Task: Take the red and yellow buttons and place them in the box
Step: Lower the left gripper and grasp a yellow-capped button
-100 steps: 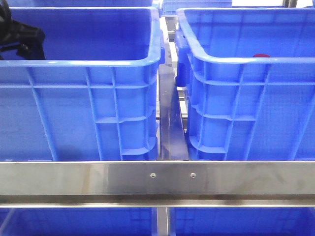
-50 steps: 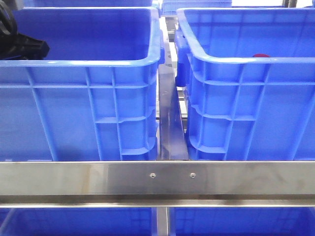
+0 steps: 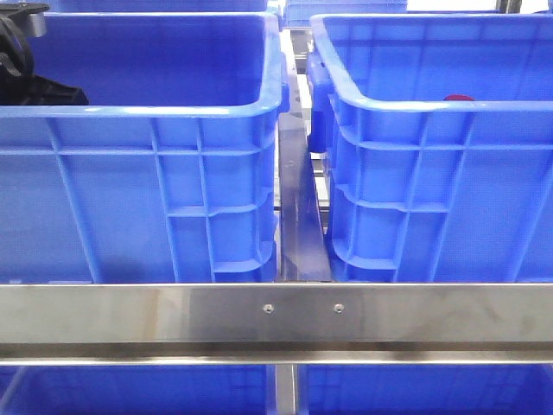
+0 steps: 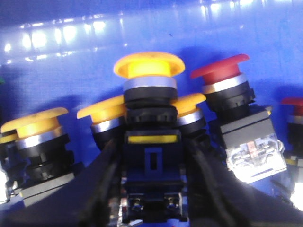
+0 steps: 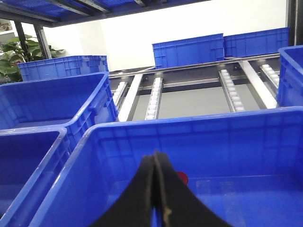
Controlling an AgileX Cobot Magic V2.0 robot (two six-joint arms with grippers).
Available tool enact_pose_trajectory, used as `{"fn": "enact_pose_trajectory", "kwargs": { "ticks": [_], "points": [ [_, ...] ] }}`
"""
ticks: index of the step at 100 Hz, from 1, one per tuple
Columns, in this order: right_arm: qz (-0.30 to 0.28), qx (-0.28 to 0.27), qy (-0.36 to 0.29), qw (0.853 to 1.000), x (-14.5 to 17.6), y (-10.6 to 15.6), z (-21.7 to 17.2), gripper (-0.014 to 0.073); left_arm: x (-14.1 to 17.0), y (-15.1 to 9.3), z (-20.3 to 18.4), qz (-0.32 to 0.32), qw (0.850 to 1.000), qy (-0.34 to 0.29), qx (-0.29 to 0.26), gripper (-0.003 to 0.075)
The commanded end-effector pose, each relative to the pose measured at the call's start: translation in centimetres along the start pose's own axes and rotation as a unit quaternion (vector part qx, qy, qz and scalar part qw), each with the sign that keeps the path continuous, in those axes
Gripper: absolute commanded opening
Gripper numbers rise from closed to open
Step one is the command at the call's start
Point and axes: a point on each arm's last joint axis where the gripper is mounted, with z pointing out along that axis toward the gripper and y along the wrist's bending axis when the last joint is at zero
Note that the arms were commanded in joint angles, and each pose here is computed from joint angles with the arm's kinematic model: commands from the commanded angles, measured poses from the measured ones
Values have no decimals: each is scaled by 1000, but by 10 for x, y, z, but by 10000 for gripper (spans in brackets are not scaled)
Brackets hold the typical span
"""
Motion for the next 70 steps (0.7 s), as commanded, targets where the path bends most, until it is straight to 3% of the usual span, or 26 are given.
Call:
{"fn": "enact_pose_trajectory", "kwargs": {
  "ticks": [1,10,39,70],
  "points": [
    [-11,-6,-14,1000,-9,2,-1,-67,-19,-2,-25,-7,998,-58,2,68],
    [-11,-6,-14,1000,-9,2,-1,-67,-19,-2,-31,-7,998,-55,3,-17],
    [-11,-6,-14,1000,-9,2,-1,-67,-23,-13,-91,7,997,-81,15,-19],
    [-11,-7,-14,1000,-9,2,-1,-67,-8,-81,-178,84,983,-126,100,-19]
  ]
}}
